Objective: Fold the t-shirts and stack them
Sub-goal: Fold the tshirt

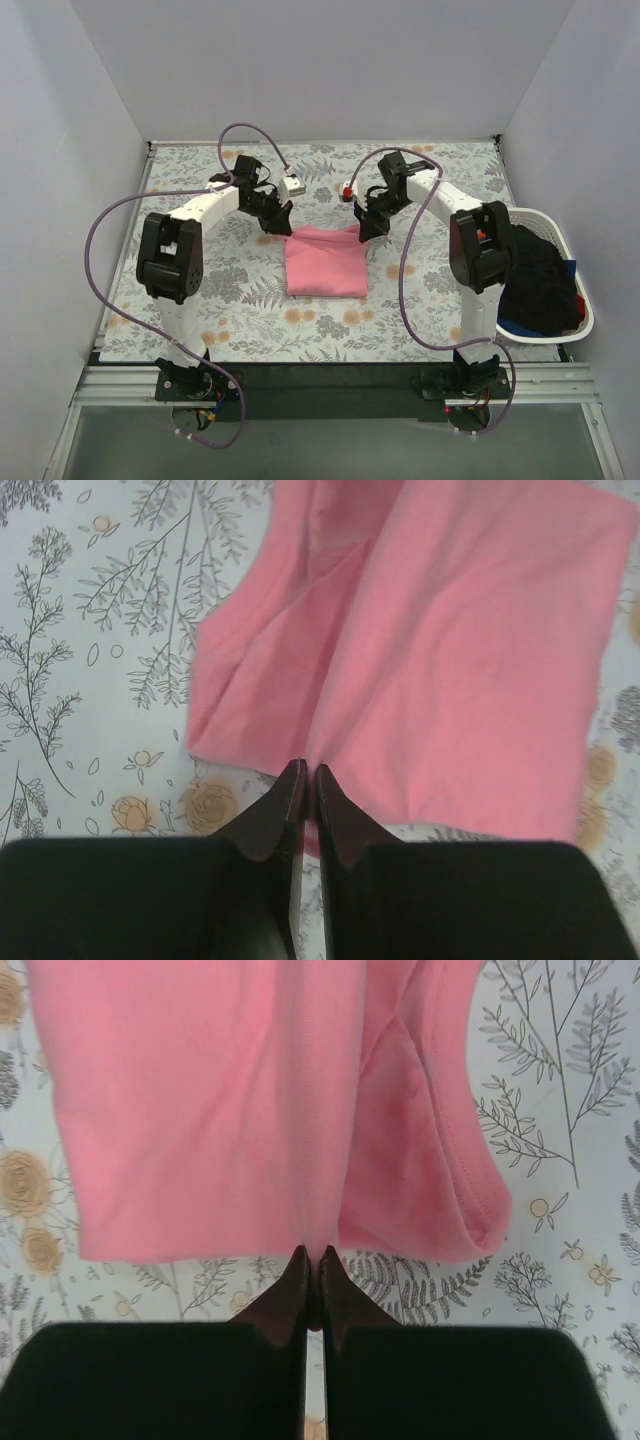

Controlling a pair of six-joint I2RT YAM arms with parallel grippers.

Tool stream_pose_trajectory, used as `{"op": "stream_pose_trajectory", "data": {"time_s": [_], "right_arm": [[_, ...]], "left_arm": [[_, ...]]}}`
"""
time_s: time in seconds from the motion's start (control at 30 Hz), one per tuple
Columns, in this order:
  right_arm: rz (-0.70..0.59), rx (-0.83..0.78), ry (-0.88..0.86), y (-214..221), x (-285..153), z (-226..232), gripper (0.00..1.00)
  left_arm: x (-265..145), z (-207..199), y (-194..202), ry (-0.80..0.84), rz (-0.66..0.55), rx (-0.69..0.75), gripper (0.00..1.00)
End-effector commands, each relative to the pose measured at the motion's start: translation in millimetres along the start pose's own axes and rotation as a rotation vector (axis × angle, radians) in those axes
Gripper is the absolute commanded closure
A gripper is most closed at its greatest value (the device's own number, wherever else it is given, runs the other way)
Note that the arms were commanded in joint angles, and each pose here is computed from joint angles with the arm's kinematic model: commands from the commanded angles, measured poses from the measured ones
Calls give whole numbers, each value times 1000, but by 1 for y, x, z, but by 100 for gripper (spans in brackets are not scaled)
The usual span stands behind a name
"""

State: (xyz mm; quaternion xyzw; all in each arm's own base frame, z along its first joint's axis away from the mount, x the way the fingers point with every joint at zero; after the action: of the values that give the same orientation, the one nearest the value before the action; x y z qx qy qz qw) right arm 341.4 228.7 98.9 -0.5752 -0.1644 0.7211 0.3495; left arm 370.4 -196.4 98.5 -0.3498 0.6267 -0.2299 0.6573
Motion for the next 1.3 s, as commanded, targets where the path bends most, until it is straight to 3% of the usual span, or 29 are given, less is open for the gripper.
{"op": "stream_pose_trajectory", "data": {"time_s": [0.0, 0.07, 0.13, 0.17, 0.23, 0.3, 0.33, 0.47, 0.63, 0.9, 1.27], "right_arm": [[39, 41, 0, 13, 6, -23, 99], [55, 66, -4, 20, 17, -35, 99], [75, 87, 6, 27, 23, -43, 90], [73, 90, 18, 24, 23, -47, 84], [62, 122, 37, 19, 19, -49, 62], [40, 151, 49, 14, 10, -48, 49], [21, 143, 65, 7, 1, -46, 48], [-45, 185, 95, -10, -26, -39, 45], [-101, 228, 106, -24, -42, -31, 43], [-156, 420, 113, -38, -20, -67, 51], [-162, 547, 6, -20, 26, -72, 47]], "left_arm": [[10, 40, 13, -101, 35, -18, 100], [17, 45, 23, -109, 56, -34, 100], [24, 49, 38, -122, 90, -64, 97], [26, 50, 41, -130, 100, -72, 92], [21, 54, 38, -165, 93, -104, 74], [10, 59, 27, -192, 63, -121, 67], [3, 62, 15, -207, 33, -119, 59], [-33, 64, -26, -260, -68, -141, 54], [-43, 47, -38, -236, -107, -147, 50], [-11, 50, -34, -149, -94, -99, 50], [62, 39, -1, -27, 12, -81, 48]]}}
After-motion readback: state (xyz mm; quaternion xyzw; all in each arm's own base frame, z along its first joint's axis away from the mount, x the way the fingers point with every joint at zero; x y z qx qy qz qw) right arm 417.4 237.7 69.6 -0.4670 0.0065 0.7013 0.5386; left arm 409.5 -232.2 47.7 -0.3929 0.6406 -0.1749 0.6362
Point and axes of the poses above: each gripper's point midway between its finger pads, its own x axis out along the fingers, its own z axis along the line the jaws close on, y = z × x, the point moved 1 cm from there along -x, back along the fingers, and after that the axes turned 12 degrees about x, right-handed, at the moved point
